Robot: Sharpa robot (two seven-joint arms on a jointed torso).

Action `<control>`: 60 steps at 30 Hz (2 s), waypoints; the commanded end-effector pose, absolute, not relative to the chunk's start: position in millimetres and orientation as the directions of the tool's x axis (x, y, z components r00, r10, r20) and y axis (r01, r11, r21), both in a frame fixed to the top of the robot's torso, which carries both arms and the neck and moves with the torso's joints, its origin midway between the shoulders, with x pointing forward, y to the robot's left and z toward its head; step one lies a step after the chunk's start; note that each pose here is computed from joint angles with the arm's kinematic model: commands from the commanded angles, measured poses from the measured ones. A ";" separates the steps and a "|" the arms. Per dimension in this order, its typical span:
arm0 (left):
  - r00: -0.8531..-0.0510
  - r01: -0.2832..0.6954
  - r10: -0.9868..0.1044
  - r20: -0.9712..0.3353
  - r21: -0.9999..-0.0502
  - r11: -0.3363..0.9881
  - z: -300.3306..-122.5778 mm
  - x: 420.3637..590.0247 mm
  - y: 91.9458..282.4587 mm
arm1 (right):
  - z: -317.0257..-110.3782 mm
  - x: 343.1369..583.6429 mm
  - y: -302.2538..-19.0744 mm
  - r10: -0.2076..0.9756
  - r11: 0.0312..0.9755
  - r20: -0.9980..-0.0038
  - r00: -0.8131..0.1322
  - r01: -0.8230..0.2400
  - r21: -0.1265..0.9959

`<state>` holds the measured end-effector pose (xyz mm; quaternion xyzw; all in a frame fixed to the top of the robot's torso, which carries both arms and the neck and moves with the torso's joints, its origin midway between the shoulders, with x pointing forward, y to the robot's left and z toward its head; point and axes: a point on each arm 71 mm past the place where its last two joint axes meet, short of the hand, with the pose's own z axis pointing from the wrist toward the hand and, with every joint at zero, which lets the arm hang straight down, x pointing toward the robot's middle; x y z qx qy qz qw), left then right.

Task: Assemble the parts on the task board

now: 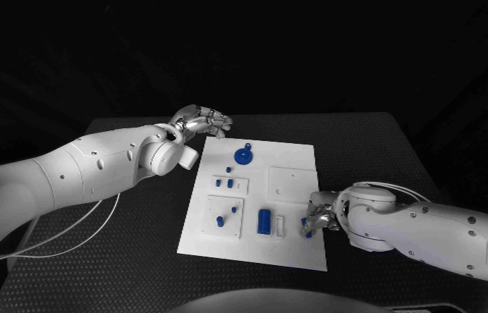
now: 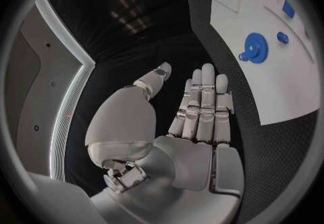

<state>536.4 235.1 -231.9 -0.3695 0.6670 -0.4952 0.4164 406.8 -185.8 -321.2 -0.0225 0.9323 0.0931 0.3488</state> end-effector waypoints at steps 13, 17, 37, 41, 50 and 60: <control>-0.399 -0.076 -0.898 -0.182 -0.970 0.230 -230.8 535.8 231.9 | -330.3 400.2 -180.8 -0.061 0.981 -0.654 -0.754 -0.165 0.100; -0.399 -0.076 -0.899 -0.183 -0.970 0.231 -230.9 535.9 232.3 | -332.5 398.0 -183.3 0.009 0.982 -0.608 -0.794 -0.107 0.154; -0.406 -0.077 -0.896 -0.183 -0.969 0.233 -231.1 535.7 231.4 | -321.9 392.9 -184.4 0.379 0.896 -0.455 -0.806 0.197 0.397; -0.407 -0.077 -0.895 -0.184 -0.969 0.235 -231.1 535.5 231.7 | -320.6 391.0 -180.2 0.402 0.883 -0.443 -0.801 0.212 0.418; -0.410 -0.078 -0.893 -0.184 -0.969 0.235 -231.2 535.0 231.7 | -321.9 390.0 -172.5 0.460 0.852 -0.388 -0.799 0.273 0.448; -0.413 -0.079 -0.892 -0.184 -0.969 0.236 -231.2 534.8 231.4 | -322.9 393.7 -165.4 0.457 0.852 -0.396 -0.796 0.264 0.452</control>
